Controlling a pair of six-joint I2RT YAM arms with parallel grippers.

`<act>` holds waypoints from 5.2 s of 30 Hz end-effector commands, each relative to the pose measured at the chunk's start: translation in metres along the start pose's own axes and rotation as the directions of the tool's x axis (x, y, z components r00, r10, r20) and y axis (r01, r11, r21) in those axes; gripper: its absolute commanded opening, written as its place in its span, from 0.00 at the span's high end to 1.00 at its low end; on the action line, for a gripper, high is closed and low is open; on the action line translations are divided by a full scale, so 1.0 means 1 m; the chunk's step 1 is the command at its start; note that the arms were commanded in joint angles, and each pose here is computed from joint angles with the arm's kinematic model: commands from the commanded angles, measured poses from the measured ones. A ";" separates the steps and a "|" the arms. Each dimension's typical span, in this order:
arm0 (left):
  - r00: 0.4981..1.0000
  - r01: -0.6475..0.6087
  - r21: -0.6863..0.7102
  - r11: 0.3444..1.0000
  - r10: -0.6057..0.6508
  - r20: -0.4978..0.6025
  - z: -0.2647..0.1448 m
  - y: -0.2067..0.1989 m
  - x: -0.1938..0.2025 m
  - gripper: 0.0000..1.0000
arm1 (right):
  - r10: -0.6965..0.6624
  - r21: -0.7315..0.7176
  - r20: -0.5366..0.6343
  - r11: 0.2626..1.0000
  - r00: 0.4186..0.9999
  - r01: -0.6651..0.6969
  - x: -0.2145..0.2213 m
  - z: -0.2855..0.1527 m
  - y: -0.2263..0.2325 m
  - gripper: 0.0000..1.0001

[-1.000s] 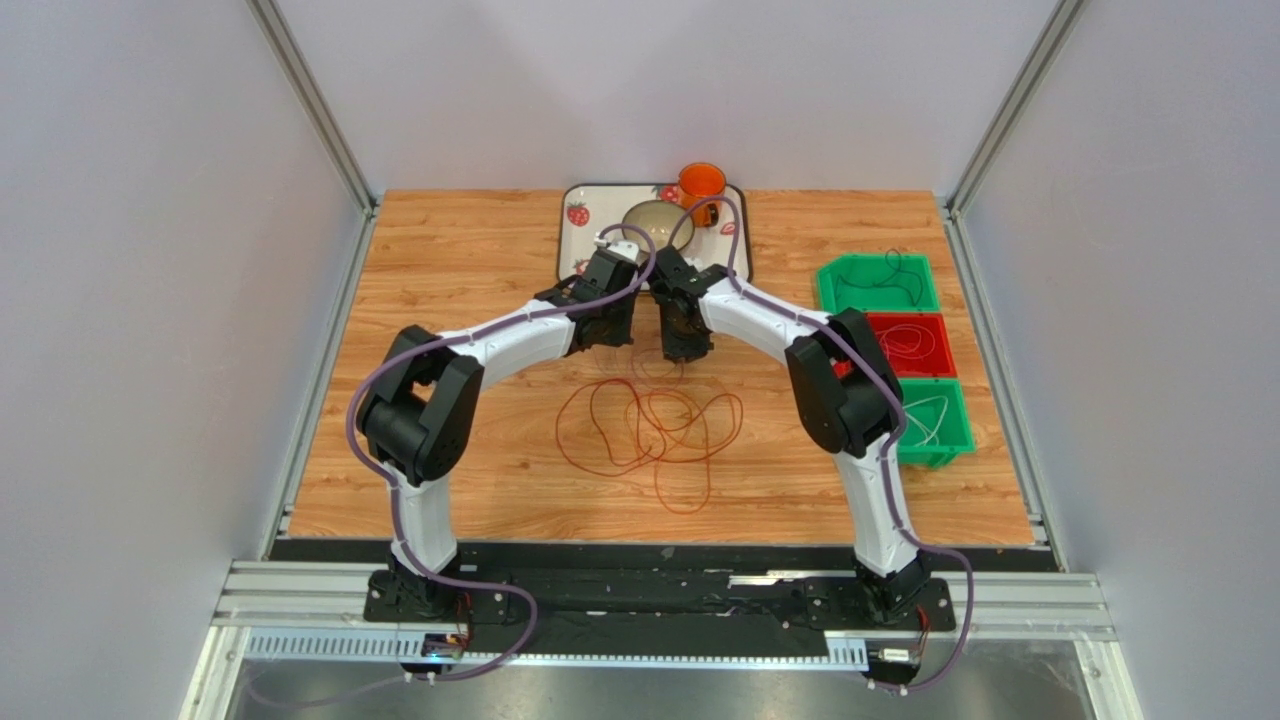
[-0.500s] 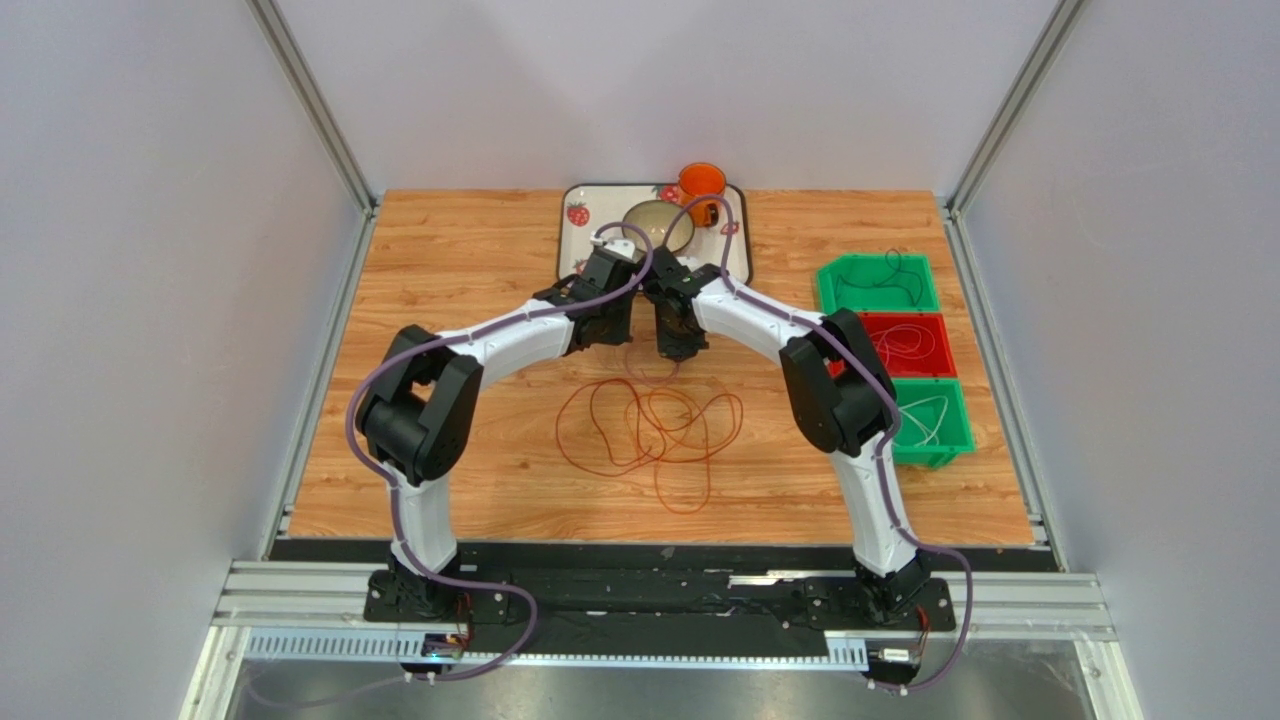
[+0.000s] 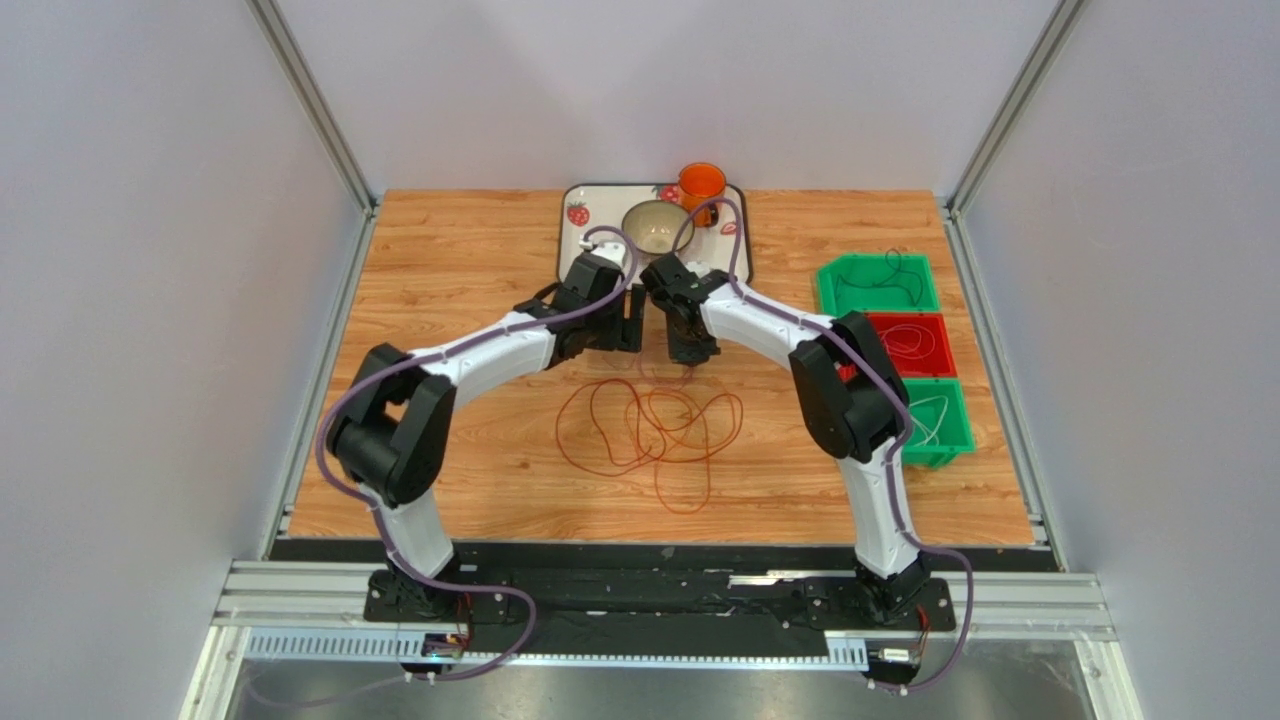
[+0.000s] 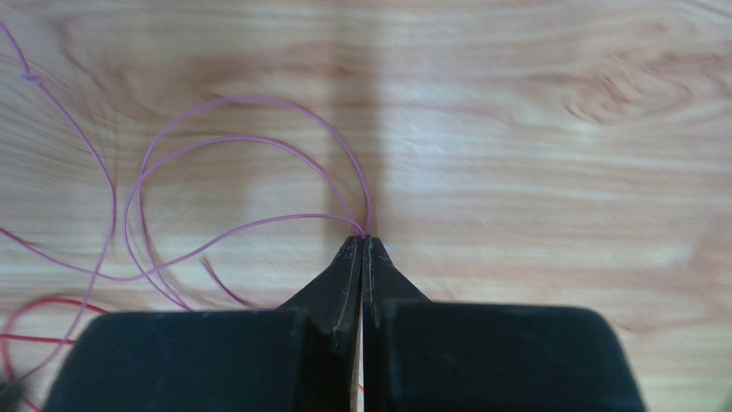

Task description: Untangle the cables

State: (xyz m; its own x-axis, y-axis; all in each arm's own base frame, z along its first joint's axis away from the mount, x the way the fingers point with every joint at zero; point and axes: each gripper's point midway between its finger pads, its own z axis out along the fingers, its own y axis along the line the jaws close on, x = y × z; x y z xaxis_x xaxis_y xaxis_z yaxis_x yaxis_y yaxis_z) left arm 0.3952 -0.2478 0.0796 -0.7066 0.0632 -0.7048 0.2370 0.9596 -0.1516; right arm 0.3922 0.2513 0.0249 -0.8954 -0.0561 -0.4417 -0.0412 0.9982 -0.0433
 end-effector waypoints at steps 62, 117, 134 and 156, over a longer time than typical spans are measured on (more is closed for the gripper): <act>0.981 0.031 0.042 0.999 -0.039 0.188 -0.281 0.065 0.052 0.20 | 0.236 -0.046 0.913 0.869 0.332 -0.492 -0.172 -0.474 -0.258 1.00; 0.982 0.025 0.057 0.998 -0.035 0.187 -0.281 0.063 0.052 0.20 | 0.500 0.071 0.743 0.602 0.445 -0.795 -0.063 -0.255 -0.383 1.00; 0.981 0.025 0.057 0.998 -0.036 0.190 -0.282 0.063 0.052 0.21 | 0.586 0.110 0.625 0.588 0.516 -0.801 -0.020 -0.176 -0.368 1.00; 0.983 0.016 0.072 0.997 -0.029 0.183 -0.281 0.060 0.053 0.21 | 0.636 0.174 0.589 0.503 0.499 -0.846 0.022 -0.165 -0.370 1.00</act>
State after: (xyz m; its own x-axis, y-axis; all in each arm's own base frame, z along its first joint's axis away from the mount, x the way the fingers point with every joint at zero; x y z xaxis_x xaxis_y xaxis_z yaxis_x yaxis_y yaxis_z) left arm 0.1825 -0.1048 0.2181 -0.6018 -0.0221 -0.7983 0.2391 0.9488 -0.2065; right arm 0.3276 -0.1103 0.1391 -0.3519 0.5995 -0.7188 0.8008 0.5905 0.1005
